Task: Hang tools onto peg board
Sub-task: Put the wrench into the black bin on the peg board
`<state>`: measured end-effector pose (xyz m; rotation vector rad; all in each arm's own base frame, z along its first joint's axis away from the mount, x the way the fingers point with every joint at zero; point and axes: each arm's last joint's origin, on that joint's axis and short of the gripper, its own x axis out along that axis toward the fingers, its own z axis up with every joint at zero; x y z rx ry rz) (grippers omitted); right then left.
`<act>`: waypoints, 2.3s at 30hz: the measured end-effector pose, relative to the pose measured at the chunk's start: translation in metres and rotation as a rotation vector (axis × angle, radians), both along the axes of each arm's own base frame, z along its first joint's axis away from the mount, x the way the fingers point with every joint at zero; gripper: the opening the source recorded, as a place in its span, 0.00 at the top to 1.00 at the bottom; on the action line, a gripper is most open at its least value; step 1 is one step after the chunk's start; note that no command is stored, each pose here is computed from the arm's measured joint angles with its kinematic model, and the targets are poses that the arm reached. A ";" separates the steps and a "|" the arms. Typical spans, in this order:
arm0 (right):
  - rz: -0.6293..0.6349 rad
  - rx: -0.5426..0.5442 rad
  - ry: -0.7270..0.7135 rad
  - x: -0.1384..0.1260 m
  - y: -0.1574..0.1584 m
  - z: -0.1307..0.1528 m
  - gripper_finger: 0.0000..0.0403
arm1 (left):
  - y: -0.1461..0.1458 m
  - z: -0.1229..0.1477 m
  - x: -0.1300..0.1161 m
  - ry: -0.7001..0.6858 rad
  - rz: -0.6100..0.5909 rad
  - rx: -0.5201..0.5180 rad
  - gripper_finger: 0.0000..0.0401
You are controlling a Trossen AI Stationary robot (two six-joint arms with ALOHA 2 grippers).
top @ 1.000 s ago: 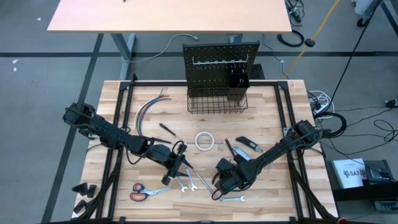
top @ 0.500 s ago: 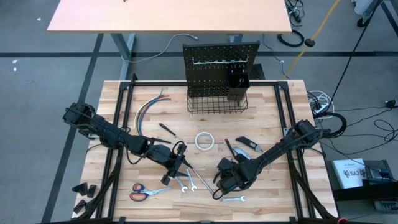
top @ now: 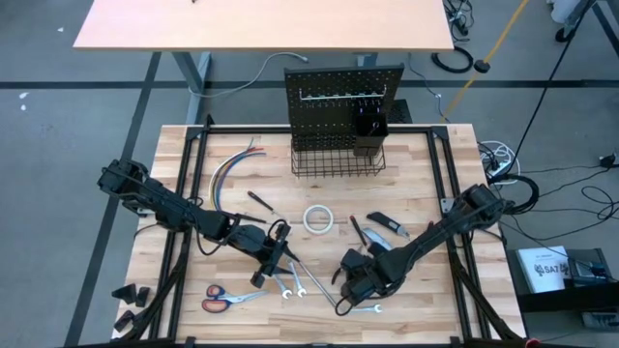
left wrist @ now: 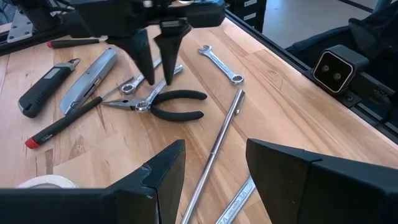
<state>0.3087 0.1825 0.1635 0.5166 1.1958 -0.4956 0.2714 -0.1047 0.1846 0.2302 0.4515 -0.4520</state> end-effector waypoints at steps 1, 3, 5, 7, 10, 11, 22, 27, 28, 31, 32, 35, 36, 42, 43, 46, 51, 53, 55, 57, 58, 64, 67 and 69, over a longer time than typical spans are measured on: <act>0.002 -0.003 0.005 -0.001 0.001 0.000 0.73 | 0.000 0.000 0.000 0.000 0.000 0.000 0.56; -0.009 -0.007 0.012 -0.002 0.000 -0.001 0.73 | 0.000 0.000 0.000 0.000 0.000 0.000 0.56; -0.017 -0.012 0.020 -0.003 -0.001 -0.001 0.73 | 0.000 0.000 0.000 0.000 0.000 0.000 0.56; -0.018 -0.013 0.021 -0.002 -0.001 -0.001 0.73 | 0.000 0.000 0.000 0.000 0.000 0.000 0.56; -0.015 -0.020 0.033 -0.003 0.000 -0.004 0.73 | 0.000 0.000 0.000 0.000 0.000 0.000 0.56; -0.015 -0.019 0.032 -0.003 0.000 -0.005 0.73 | 0.000 0.000 0.000 0.000 0.000 0.000 0.56; -0.014 -0.043 0.069 0.003 0.008 -0.035 0.73 | 0.000 0.000 0.000 0.002 0.000 0.001 0.56; -0.042 -0.047 0.100 0.003 0.008 -0.043 0.85 | 0.000 0.000 0.000 0.003 0.000 0.001 0.56; -0.042 -0.045 0.103 0.003 0.008 -0.043 0.90 | 0.000 0.000 0.000 0.004 0.000 0.001 0.56; -0.041 -0.041 0.102 0.002 0.007 -0.041 0.94 | 0.000 0.000 0.000 0.004 0.000 0.001 0.56; -0.042 -0.037 0.100 0.002 0.007 -0.039 0.94 | 0.000 0.000 0.000 0.004 0.000 0.001 0.56; -0.045 -0.024 0.089 0.001 0.006 -0.033 0.94 | 0.000 0.000 0.000 0.003 0.000 0.001 0.56; -0.044 -0.021 0.086 0.001 0.007 -0.029 0.94 | 0.000 0.000 0.000 0.004 0.000 0.002 0.56; -0.040 -0.018 0.067 -0.003 0.004 -0.004 0.94 | 0.000 -0.001 0.000 0.006 0.000 0.002 0.56; -0.040 -0.010 0.046 -0.003 0.003 0.004 0.94 | 0.000 -0.001 0.000 0.006 0.000 0.002 0.56; -0.031 -0.025 0.015 -0.008 0.000 0.019 0.94 | 0.000 -0.001 0.000 0.007 0.000 0.002 0.56; -0.038 -0.170 -0.186 -0.013 -0.011 0.056 0.94 | 0.000 -0.001 0.000 0.008 0.000 0.003 0.56; -0.046 -0.280 -0.273 -0.016 -0.018 0.070 0.94 | 0.000 -0.001 0.000 0.007 0.000 0.003 0.56; -0.052 -0.398 -0.360 -0.020 -0.027 0.088 0.94 | 0.000 0.000 0.000 0.004 0.000 0.002 0.56; -0.057 -0.506 -0.417 -0.025 -0.039 0.106 0.94 | 0.000 0.000 0.000 0.001 0.000 0.000 0.56; -0.061 -0.552 -0.440 -0.028 -0.045 0.115 0.94 | 0.000 0.000 0.000 -0.002 0.000 0.000 0.56; -0.109 -0.751 -0.475 -0.047 -0.097 0.164 0.94 | 0.005 0.011 -0.002 -0.061 -0.002 0.038 0.56; -0.152 -0.794 -0.453 -0.060 -0.129 0.183 0.94 | 0.015 0.033 -0.008 -0.152 0.013 0.051 0.56; -0.189 -0.830 -0.437 -0.070 -0.149 0.191 0.94 | 0.024 0.050 -0.016 -0.223 0.032 0.088 0.56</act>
